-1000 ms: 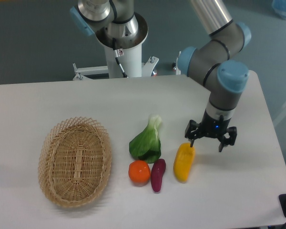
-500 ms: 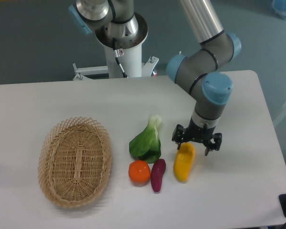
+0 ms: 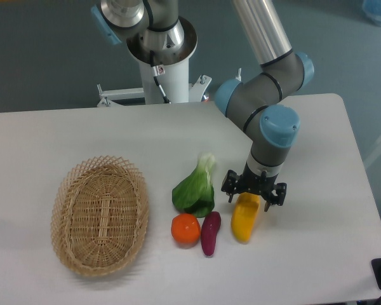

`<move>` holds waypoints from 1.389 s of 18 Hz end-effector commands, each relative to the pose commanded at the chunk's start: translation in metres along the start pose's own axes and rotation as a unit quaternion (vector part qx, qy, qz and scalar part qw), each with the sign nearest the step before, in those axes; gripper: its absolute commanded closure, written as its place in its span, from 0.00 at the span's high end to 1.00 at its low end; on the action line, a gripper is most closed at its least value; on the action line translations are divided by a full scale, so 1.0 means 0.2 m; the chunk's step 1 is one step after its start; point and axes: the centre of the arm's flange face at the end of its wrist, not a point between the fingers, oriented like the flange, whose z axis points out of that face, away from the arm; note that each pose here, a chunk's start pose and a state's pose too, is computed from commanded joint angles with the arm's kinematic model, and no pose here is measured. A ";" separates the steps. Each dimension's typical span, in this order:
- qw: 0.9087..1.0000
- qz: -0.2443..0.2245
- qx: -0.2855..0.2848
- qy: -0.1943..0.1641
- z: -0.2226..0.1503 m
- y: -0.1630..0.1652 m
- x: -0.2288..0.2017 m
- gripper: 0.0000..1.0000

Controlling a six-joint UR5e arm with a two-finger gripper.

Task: Pick up the mango from the table
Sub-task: 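Lower the open gripper around the yellow mango, then close the gripper on the yellow mango, then lift the held mango up off the table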

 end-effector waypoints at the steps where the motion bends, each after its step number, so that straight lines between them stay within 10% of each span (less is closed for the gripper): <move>1: 1.000 0.002 -0.001 -0.001 0.00 0.00 0.01 1.00; 10: 1.000 0.001 -0.006 -0.012 -0.02 0.00 0.01 0.59; 19: 0.999 0.006 0.014 -0.038 -0.17 -0.07 -0.07 0.52; 25: 0.993 -0.005 0.059 -0.102 -0.63 -0.05 -0.20 0.51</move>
